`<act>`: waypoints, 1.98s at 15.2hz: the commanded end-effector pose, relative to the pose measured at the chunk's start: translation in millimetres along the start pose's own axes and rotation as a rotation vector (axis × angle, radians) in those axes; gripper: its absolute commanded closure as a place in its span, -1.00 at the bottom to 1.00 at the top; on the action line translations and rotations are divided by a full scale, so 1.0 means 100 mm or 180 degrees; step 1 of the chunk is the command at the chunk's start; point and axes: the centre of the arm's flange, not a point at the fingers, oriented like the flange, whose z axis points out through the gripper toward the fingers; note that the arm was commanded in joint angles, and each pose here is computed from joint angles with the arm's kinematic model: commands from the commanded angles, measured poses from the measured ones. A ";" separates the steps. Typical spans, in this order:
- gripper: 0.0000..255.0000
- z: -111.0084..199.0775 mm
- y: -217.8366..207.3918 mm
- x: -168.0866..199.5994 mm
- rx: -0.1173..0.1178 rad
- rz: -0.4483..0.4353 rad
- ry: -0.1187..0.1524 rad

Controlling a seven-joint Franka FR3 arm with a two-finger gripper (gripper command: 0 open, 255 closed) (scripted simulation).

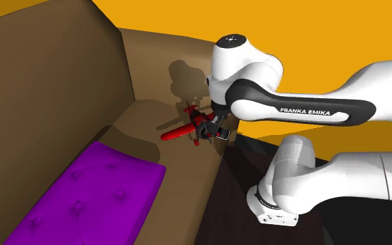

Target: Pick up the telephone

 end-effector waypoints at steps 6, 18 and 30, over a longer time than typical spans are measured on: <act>-1.00 0.76 0.55 -0.08 0.0075 0.0217 0.0079; -1.00 1.61 0.84 -0.12 0.0119 0.0344 0.0122; 1.00 1.61 0.84 -0.12 0.0119 0.0344 0.0122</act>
